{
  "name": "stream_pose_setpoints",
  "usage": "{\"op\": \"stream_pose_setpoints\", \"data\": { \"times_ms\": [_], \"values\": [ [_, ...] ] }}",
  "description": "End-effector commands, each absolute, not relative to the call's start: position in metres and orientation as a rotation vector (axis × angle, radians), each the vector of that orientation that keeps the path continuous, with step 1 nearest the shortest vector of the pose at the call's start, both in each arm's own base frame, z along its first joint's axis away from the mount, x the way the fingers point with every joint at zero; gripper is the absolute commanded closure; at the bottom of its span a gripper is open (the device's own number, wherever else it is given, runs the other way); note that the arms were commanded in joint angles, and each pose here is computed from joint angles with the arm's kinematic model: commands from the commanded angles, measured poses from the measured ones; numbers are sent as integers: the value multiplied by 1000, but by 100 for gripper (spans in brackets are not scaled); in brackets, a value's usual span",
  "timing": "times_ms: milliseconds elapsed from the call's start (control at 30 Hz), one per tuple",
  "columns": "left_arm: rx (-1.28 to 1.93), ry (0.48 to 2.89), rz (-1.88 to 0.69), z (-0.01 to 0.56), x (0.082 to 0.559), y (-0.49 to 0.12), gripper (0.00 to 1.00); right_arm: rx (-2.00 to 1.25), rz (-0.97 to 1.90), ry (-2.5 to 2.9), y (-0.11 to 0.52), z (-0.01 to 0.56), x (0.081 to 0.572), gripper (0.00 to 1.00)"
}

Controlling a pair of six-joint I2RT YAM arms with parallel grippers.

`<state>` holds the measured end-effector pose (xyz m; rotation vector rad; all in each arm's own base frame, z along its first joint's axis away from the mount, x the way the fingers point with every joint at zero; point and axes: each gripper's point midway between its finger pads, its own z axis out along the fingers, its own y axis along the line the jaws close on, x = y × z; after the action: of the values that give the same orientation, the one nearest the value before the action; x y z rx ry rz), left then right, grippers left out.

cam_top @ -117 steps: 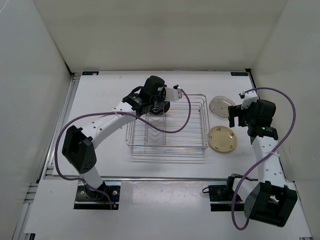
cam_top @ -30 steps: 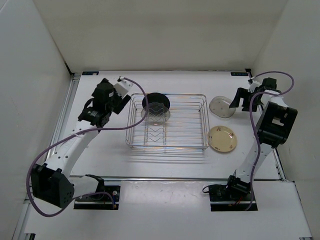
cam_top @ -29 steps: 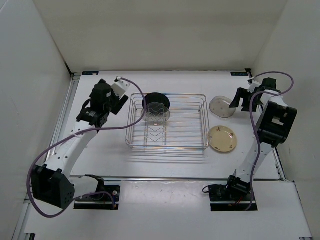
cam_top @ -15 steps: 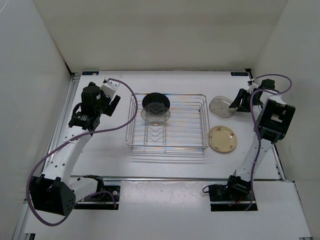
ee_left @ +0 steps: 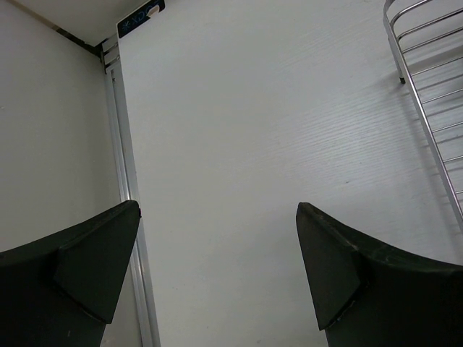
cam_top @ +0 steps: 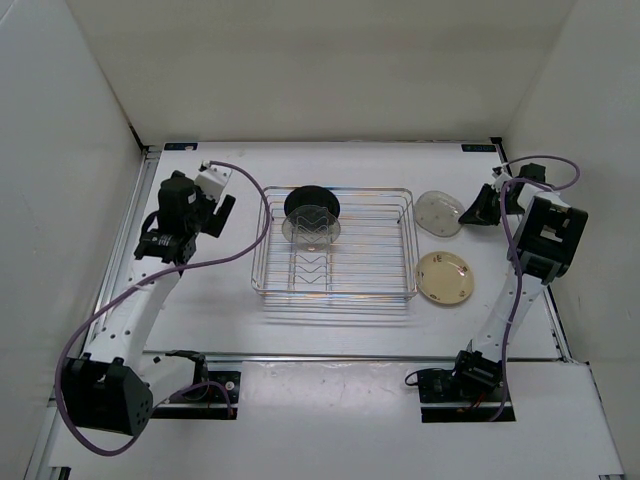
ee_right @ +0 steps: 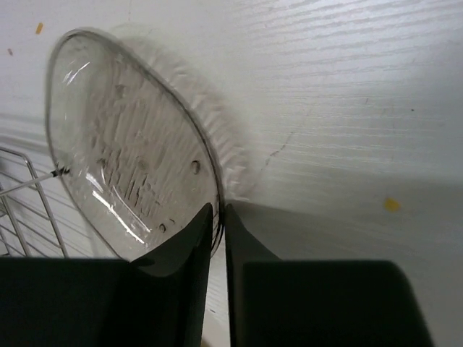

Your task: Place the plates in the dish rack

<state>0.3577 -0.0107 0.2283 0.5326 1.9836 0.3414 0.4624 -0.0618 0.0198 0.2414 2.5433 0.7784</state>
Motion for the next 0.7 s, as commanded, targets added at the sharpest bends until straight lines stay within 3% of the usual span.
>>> {"op": "stream_pose_setpoints", "data": {
  "times_ms": [0, 67, 233, 400, 667],
  "values": [
    [496, 1936, 322, 245, 354, -10, 0, 261, 790, 2539, -64, 16, 467, 93],
    [488, 1938, 328, 244, 352, -7, 0, 263, 792, 2541, -64, 13, 465, 100],
    [494, 1938, 319, 242, 350, -8, 0, 261, 762, 2521, -68, 23, 461, 100],
    [482, 1932, 325, 245, 349, -5, 0, 204, 577, 2420, -85, 73, 473, 100],
    [480, 1943, 305, 238, 346, -5, 0, 39, -141, 2164, -134, 210, 485, 100]
  ]
}}
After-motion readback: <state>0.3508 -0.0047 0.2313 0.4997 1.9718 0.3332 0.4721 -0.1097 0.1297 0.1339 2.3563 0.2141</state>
